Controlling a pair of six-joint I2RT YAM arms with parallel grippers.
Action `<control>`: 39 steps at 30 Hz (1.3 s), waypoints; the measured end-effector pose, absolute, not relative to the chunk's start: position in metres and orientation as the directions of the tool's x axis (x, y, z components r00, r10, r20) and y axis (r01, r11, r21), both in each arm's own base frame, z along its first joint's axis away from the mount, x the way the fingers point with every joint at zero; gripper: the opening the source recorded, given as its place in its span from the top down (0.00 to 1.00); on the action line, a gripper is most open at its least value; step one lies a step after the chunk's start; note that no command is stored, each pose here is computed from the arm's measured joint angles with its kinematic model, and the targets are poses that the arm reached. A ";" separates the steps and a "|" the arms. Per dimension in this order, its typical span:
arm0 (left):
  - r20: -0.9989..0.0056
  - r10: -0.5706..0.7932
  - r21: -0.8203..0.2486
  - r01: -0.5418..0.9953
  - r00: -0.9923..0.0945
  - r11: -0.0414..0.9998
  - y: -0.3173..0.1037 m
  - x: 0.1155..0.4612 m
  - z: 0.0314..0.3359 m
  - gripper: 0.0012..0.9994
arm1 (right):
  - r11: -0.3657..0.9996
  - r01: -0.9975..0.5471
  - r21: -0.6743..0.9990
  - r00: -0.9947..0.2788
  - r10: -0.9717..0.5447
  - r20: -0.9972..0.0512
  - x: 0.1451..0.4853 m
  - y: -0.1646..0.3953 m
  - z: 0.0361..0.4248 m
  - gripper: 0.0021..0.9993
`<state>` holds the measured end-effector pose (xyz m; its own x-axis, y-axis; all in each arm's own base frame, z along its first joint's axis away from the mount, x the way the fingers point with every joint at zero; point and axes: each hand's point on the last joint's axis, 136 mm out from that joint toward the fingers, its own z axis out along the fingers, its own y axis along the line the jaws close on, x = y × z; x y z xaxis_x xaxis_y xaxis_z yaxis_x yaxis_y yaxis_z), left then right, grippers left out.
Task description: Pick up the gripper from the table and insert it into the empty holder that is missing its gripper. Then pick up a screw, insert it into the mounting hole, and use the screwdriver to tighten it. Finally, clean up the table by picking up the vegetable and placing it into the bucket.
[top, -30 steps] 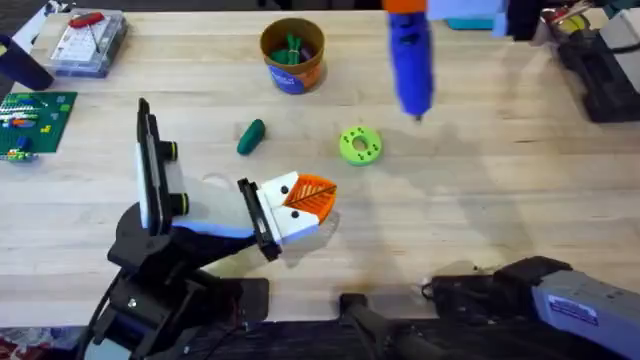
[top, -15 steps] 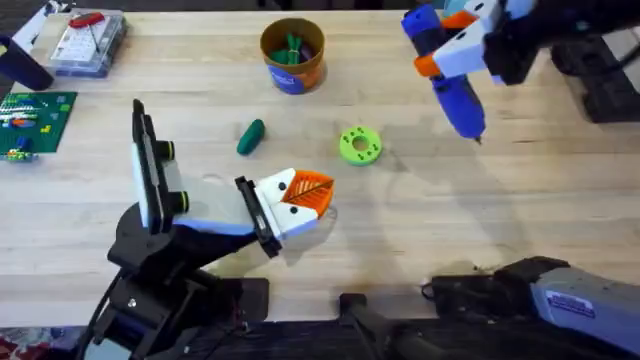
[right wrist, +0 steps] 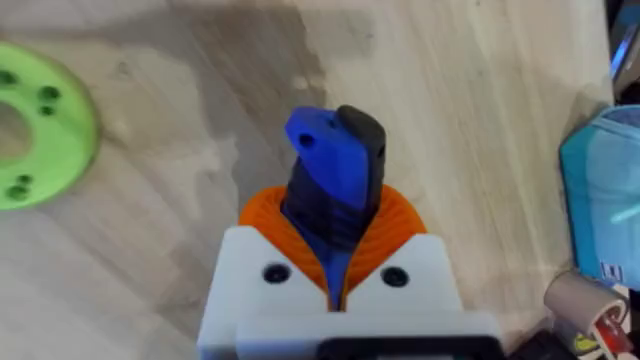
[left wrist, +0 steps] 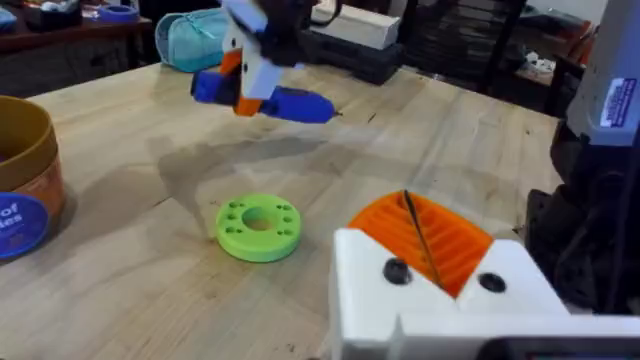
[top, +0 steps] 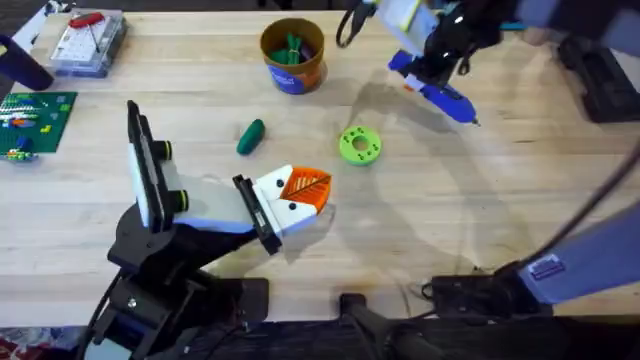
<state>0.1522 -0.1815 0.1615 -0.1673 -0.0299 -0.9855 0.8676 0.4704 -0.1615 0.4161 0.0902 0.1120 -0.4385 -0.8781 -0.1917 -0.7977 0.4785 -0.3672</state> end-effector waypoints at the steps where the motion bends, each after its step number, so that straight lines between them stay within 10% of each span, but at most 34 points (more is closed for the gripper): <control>1: -0.985 -0.030 -0.162 0.868 -0.167 0.470 -0.182 0.152 0.161 0.99 | 0.469 -0.801 -0.372 -0.438 -0.883 -0.171 0.419 0.088 0.104 0.98; 23: -0.986 -0.030 -0.160 0.867 -0.166 0.472 -0.181 0.153 0.161 0.96 | 0.365 -0.847 -0.387 -0.395 -0.919 -0.002 0.432 0.073 0.053 0.96; 29: -0.987 -0.028 -0.155 0.867 -0.161 0.473 -0.181 0.153 0.162 0.10 | 0.357 -0.846 -0.395 -0.393 -0.920 0.010 0.433 0.070 0.053 0.17; 31: -0.986 -0.029 -0.158 0.867 -0.164 0.473 -0.181 0.153 0.161 0.02 | 0.355 -0.845 -0.399 -0.393 -0.919 0.014 0.433 0.069 0.054 0.02; 39: -0.989 -0.046 -0.143 0.871 -0.138 0.471 -0.181 0.153 0.169 0.01 | 0.395 -0.810 -0.433 -0.425 -0.905 -0.031 0.434 0.072 0.075 0.00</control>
